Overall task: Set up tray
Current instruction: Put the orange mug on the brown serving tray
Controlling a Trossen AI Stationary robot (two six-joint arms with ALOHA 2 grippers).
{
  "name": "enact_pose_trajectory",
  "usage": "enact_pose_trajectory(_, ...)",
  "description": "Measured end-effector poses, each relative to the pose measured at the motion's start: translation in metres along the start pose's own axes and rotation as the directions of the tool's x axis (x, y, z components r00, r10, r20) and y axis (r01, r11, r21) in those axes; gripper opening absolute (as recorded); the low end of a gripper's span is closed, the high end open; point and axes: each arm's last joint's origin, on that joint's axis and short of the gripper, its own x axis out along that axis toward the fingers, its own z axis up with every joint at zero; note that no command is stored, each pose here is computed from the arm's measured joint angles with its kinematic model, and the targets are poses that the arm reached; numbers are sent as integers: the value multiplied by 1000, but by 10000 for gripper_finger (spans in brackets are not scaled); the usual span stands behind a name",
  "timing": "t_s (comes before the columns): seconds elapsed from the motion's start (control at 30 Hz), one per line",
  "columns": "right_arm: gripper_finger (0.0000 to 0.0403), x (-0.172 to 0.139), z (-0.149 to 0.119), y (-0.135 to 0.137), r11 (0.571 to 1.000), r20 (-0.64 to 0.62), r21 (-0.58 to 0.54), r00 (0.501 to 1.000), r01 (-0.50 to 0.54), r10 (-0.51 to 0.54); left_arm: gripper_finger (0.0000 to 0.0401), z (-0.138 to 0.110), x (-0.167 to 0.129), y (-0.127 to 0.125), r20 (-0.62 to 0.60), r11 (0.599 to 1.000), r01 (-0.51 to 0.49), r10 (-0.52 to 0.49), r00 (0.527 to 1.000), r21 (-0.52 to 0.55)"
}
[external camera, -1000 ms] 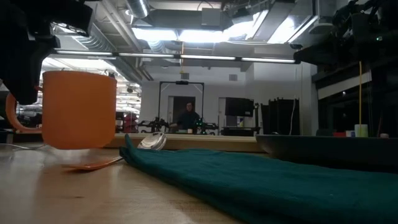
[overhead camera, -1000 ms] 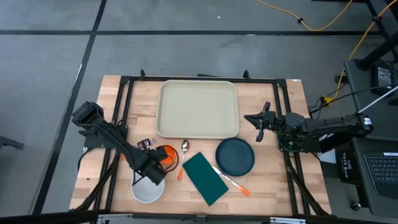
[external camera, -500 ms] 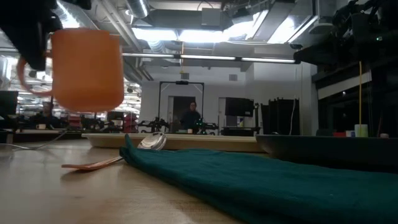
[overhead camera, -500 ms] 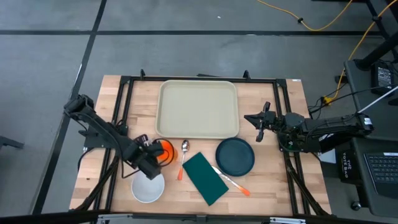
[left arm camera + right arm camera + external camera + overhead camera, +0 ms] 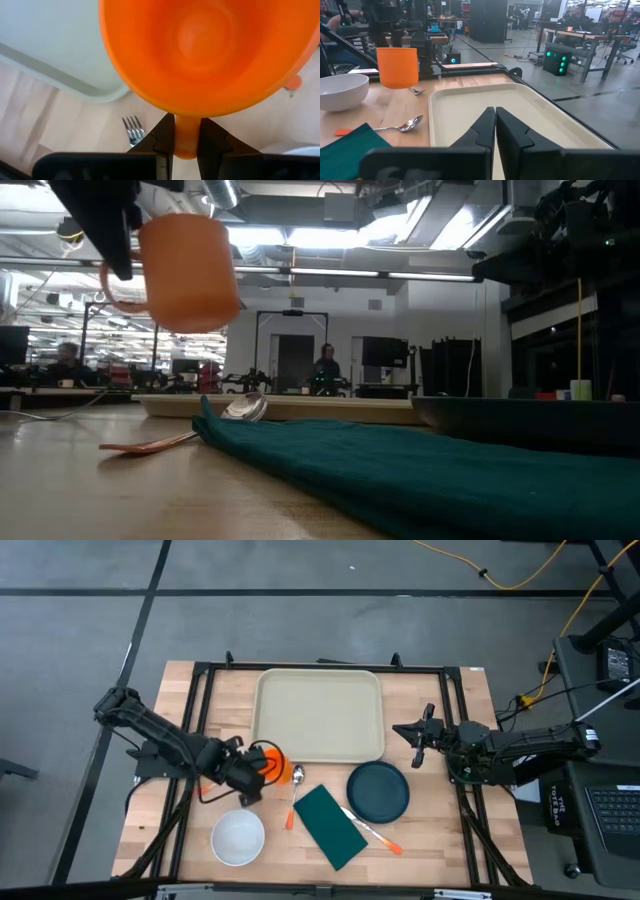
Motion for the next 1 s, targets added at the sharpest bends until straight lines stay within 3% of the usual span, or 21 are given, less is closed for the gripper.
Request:
enact_pose_trajectory(0.47,20,0,0,0,1000,1,-9,1000,0,0,42,48,20,46,8,987,41,-43,999,152)
enact_pose_trajectory(0.77,20,0,1,0,1000,10,-24,1000,1,0,43,75,34,115,-9,991,9,-8,1000,131)
enact_pose_trajectory(1.0,20,0,2,-2,998,22,-18,998,56,-56,41,93,39,168,106,988,-58,42,993,145)
